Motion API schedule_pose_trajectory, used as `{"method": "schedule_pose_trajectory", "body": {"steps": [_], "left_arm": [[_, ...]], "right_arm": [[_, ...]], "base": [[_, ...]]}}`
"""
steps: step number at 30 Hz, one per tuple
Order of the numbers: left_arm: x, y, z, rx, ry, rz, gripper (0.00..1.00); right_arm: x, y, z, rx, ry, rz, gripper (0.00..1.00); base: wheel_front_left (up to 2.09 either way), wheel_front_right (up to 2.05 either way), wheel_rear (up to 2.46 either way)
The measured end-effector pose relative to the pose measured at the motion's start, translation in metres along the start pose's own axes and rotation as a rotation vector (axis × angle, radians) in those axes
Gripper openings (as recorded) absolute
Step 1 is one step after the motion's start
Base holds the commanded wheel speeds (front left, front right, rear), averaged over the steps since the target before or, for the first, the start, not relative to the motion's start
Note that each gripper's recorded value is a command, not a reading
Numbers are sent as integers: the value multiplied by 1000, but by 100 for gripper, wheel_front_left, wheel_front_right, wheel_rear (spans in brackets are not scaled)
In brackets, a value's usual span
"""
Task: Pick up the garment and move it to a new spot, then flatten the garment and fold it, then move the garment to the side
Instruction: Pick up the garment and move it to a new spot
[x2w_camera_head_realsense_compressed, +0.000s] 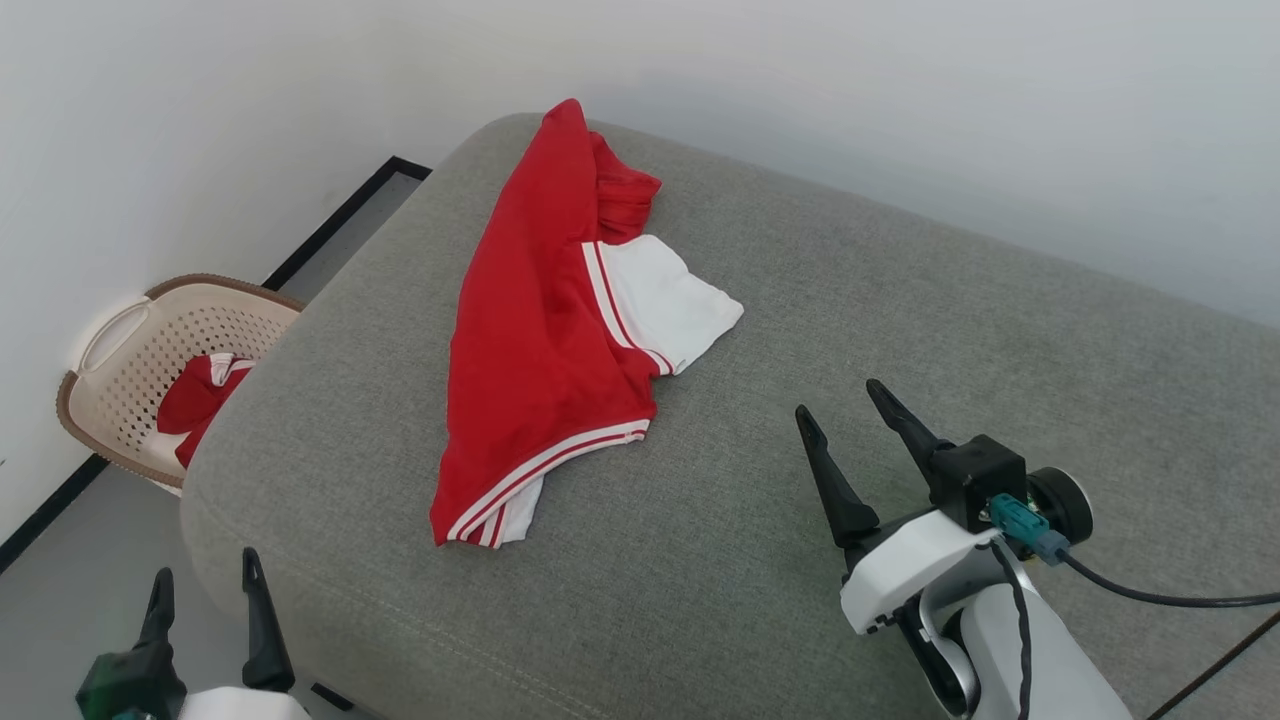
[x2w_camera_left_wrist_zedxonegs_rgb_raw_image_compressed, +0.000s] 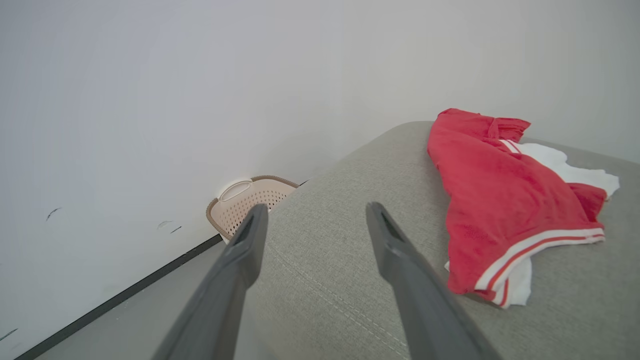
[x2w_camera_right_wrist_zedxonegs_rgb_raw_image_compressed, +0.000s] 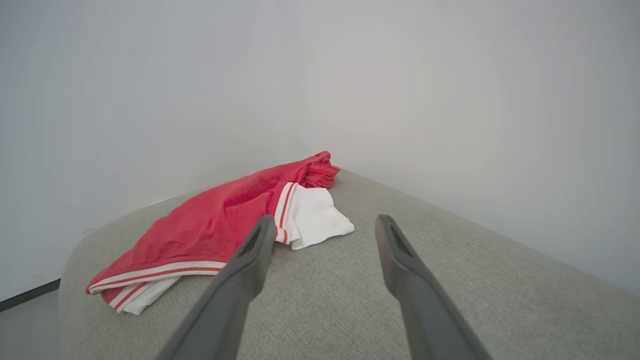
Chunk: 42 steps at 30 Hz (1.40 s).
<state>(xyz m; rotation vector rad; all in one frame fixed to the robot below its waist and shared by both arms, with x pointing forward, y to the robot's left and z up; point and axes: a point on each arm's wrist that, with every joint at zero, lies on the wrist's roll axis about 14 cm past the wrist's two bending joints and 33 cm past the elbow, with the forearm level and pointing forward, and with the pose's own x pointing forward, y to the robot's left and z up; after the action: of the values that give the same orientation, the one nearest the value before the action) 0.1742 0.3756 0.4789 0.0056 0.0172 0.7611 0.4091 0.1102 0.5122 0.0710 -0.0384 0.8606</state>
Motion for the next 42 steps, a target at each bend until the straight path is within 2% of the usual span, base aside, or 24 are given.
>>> {"method": "schedule_pose_trajectory", "body": {"steps": [5, 10, 13, 17, 20, 25, 26, 28, 31, 35, 40, 41, 42], "left_arm": [[-4, -3, -3, 7, 9, -13, 100], [17, -42, 7, 19, -16, -207, 100], [28, -56, 5, 53, -4, -277, 100], [70, -90, 10, 108, 48, -391, 100], [95, -133, 7, 165, 112, -525, 100], [131, -174, -8, 221, 288, -636, 100], [137, -178, -15, 221, 343, -641, 100], [144, -182, -30, 320, 428, -674, 100], [155, -195, -45, 282, 551, -679, 100], [156, -203, -76, 329, 699, -697, 100], [157, -218, -100, 319, 793, -716, 100], [157, -219, -103, 324, 805, -717, 78], [158, -220, -106, 328, 816, -720, 40]], "right_arm": [[3, 3, -1, 18, -1, 10, 100], [-8, -13, -3, 21, 4, -45, 100], [-11, -17, -1, 13, -2, -56, 100], [-16, -38, -3, 13, -4, -108, 100], [-26, -63, -11, 28, 7, -172, 100], [-45, -97, -27, 53, 33, -269, 100], [-49, -103, -29, 60, 35, -286, 100], [-56, -116, -32, 64, 38, -323, 100], [-67, -136, -34, 69, 36, -379, 100], [-87, -155, -44, 70, 60, -445, 100], [-108, -173, -46, 68, 68, -515, 100], [-112, -176, -46, 67, 69, -528, 100], [-116, -179, -46, 65, 71, -538, 100]], "base": [[0, 0, 0], [0, 0, 0], [0, 0, 0], [0, 0, 0], [0, 0, 0], [0, 0, 0], [0, 0, 0], [0, 0, 0], [0, 0, 0], [0, 0, 0], [0, 0, 0], [0, 0, 0], [0, 0, 0]]}}
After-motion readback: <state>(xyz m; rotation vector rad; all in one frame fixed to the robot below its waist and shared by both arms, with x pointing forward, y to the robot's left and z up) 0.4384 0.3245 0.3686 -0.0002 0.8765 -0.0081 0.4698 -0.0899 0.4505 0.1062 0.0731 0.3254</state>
